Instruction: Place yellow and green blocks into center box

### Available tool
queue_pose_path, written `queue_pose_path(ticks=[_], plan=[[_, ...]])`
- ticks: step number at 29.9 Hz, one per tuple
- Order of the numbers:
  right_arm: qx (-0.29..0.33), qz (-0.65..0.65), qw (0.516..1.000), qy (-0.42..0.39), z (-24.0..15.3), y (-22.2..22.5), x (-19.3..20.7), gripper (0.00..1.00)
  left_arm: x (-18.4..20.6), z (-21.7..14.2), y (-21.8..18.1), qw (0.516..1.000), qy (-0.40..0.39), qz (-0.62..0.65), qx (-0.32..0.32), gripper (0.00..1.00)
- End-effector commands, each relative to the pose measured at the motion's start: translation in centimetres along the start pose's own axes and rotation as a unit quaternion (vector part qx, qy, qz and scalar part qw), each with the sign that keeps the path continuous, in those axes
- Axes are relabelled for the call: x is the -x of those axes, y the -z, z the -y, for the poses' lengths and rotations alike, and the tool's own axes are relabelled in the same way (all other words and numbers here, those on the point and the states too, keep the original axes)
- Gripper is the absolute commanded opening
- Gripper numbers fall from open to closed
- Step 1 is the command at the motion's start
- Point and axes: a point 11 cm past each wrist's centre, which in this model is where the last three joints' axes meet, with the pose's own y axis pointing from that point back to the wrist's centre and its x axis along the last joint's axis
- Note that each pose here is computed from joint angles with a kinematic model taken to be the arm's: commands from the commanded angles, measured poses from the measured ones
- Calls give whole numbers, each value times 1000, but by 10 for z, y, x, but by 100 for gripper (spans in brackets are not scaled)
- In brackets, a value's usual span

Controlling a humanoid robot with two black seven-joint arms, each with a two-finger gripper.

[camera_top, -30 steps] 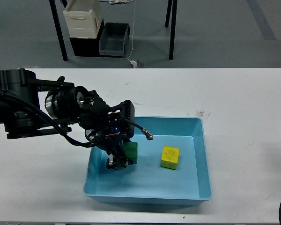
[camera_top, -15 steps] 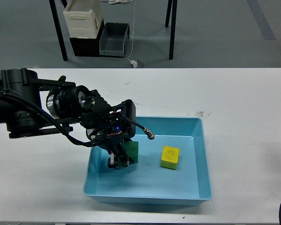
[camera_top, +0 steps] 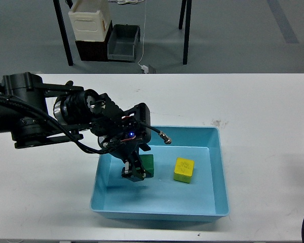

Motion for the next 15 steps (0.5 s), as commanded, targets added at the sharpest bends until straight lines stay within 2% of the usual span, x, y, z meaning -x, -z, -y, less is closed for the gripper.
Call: queue_pose_path(ticks=[1,6,10,15], plan=[[-3,4,1000,15,3,1,8,100,-48,-32,0,976,-159,-136,64,100],[-6,8,1000,26,7,2,15,100,-37,-64,15,889,-307,-310,135,99],[-27,10,999,34,18,14,21,100,-1,-89,33,743,-452,-452,197,99],[-59,19,997,46,35,30,32,100,35,-114,38,571,-580,-522,256,100]])
